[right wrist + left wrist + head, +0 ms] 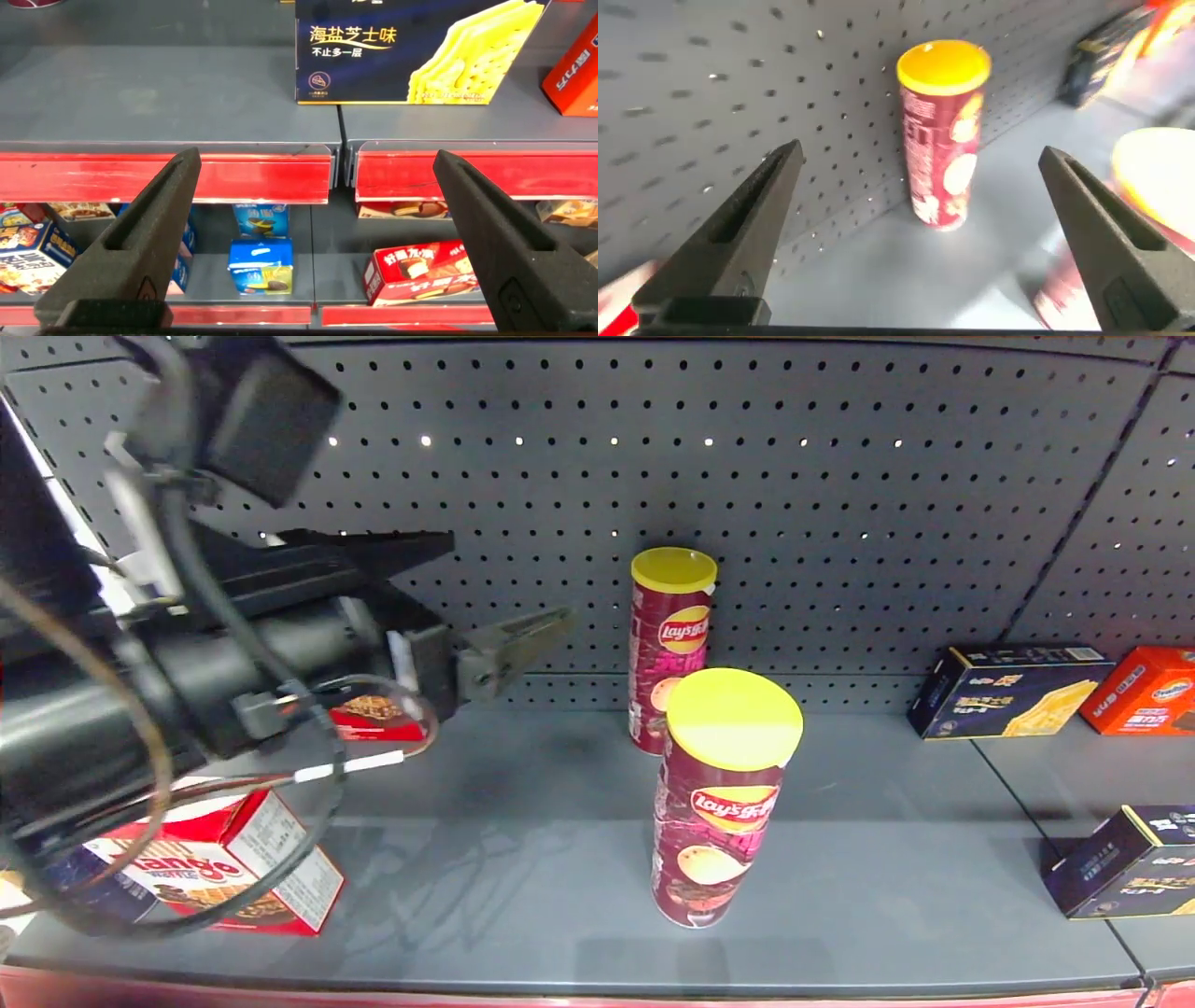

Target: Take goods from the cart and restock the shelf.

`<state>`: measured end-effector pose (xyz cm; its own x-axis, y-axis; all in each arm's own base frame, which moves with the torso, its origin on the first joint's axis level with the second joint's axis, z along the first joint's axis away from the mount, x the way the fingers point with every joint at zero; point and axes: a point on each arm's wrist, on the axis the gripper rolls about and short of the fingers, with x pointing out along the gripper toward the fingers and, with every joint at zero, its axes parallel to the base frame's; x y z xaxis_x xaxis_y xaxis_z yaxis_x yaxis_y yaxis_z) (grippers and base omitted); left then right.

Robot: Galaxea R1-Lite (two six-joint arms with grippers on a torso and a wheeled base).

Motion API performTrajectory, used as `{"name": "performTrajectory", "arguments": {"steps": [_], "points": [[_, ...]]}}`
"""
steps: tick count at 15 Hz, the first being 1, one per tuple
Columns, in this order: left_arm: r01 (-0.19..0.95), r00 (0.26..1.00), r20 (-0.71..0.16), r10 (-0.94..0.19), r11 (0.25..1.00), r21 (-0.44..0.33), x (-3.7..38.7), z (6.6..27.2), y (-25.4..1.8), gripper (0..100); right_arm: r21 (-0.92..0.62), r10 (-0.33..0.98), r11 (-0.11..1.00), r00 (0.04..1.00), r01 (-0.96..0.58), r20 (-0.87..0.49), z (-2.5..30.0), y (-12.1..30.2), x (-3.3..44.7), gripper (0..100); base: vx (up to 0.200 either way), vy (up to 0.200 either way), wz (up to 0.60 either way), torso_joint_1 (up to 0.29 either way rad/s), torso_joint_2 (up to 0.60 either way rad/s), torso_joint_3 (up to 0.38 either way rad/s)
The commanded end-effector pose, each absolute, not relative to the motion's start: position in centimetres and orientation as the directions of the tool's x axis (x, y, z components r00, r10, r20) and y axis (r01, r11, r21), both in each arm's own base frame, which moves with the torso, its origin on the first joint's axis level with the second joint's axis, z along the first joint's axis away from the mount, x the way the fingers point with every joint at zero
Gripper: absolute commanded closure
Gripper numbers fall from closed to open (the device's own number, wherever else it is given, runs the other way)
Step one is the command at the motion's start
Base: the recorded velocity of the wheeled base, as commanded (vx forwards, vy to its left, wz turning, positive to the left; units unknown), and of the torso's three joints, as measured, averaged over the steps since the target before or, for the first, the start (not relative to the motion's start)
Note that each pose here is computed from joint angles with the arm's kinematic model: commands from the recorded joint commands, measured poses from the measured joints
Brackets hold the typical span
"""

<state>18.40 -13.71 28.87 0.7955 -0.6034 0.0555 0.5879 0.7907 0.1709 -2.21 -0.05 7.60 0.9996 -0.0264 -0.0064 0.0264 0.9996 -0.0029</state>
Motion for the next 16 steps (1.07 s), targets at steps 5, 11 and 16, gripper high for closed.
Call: {"name": "performTrajectory", "arguments": {"steps": [5,11,16], "points": [[0.422,0.859,0.210,-0.467,0.878,0.224,1.7,24.9,-0.9,0,-0.003,-0.025,1.000,1.000,0.025,-0.008,7.6,-0.1,-2.2,0,0.000,0.000,0.00,0.000,0.00,0.000],[0.150,0.947,0.251,-0.199,0.968,0.202,-2.2,16.3,0.1,0,-0.003,-0.028,1.000,1.000,0.028,-0.008,7.6,-0.1,-2.2,0,0.000,0.000,0.00,0.000,0.00,0.000],[0.069,0.979,0.175,-0.102,0.980,0.186,-1.9,10.2,-0.2,0,-0.003,-0.026,1.000,1.000,0.026,-0.008,7.6,-0.1,-2.2,0,0.000,0.000,0.00,0.000,0.00,0.000]]}}
